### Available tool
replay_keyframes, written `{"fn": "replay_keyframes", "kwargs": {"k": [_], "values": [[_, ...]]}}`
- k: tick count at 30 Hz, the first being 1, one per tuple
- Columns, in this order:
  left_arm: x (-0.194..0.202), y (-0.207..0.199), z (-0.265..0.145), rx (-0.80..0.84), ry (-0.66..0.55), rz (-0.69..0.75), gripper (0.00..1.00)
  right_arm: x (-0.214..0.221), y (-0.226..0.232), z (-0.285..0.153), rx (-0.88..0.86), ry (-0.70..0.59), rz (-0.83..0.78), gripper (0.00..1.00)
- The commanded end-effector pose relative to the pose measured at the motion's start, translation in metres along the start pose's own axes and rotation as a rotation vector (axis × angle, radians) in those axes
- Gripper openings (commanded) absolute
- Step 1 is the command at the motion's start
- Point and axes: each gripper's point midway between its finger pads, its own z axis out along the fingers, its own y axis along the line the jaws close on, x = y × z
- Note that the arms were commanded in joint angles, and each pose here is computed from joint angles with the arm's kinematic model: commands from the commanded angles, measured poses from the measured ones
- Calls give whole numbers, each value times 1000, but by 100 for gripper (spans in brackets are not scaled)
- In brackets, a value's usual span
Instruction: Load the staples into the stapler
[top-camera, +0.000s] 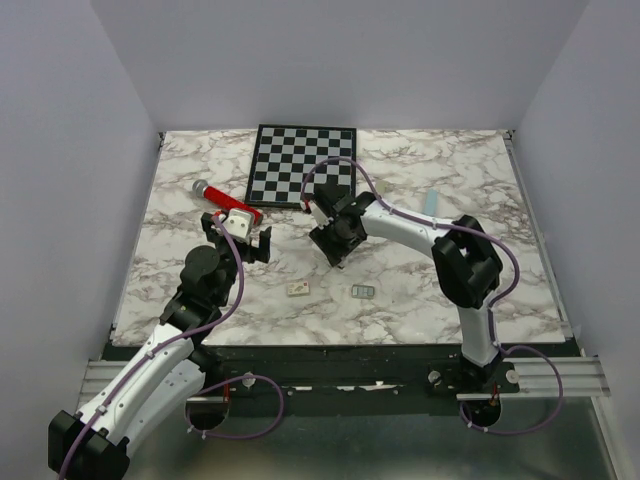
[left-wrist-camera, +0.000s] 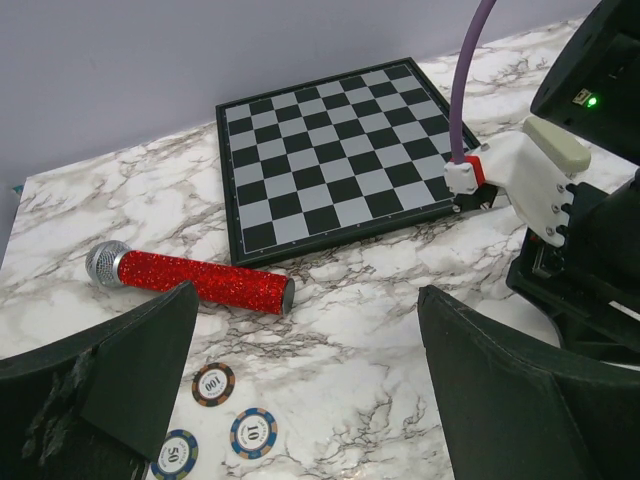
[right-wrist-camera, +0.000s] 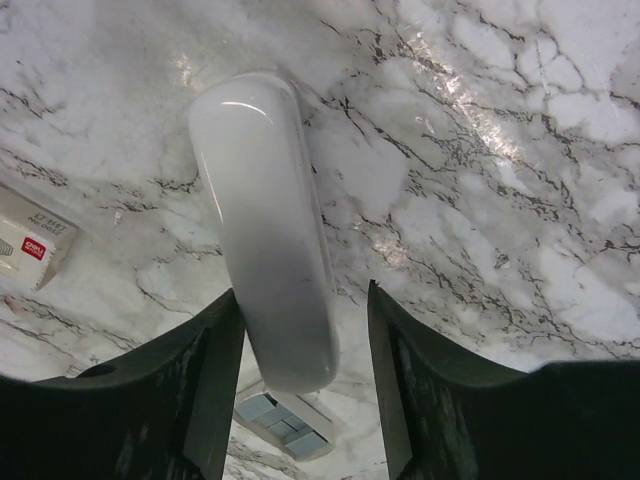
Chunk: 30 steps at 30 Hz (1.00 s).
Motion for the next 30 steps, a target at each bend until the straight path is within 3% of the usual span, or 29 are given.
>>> {"fn": "replay_keyframes", "kwargs": {"k": [1,6,14,18,24,30], "values": [[-3,4,0,-19,-15,-6,99,-6,-4,3,22,9,47,55],[-4,4,-1,-21,-20,-7,99,-23,-39,0,118,-30,143,35],[-4,3,-1,-17,-22,-8,99,-47,-88,12,178,-50,321,39],[-4,4,-1,-22,-21,-8,99,-57,-92,8,171,-78,354,62],[-7,6,-3,-27,-31,-5,99,-72,-111,-46,221,-192,410,81],[-11,9,-4,-43,-38,-12,99,-31,-191,-105,392,-275,665,95]]}}
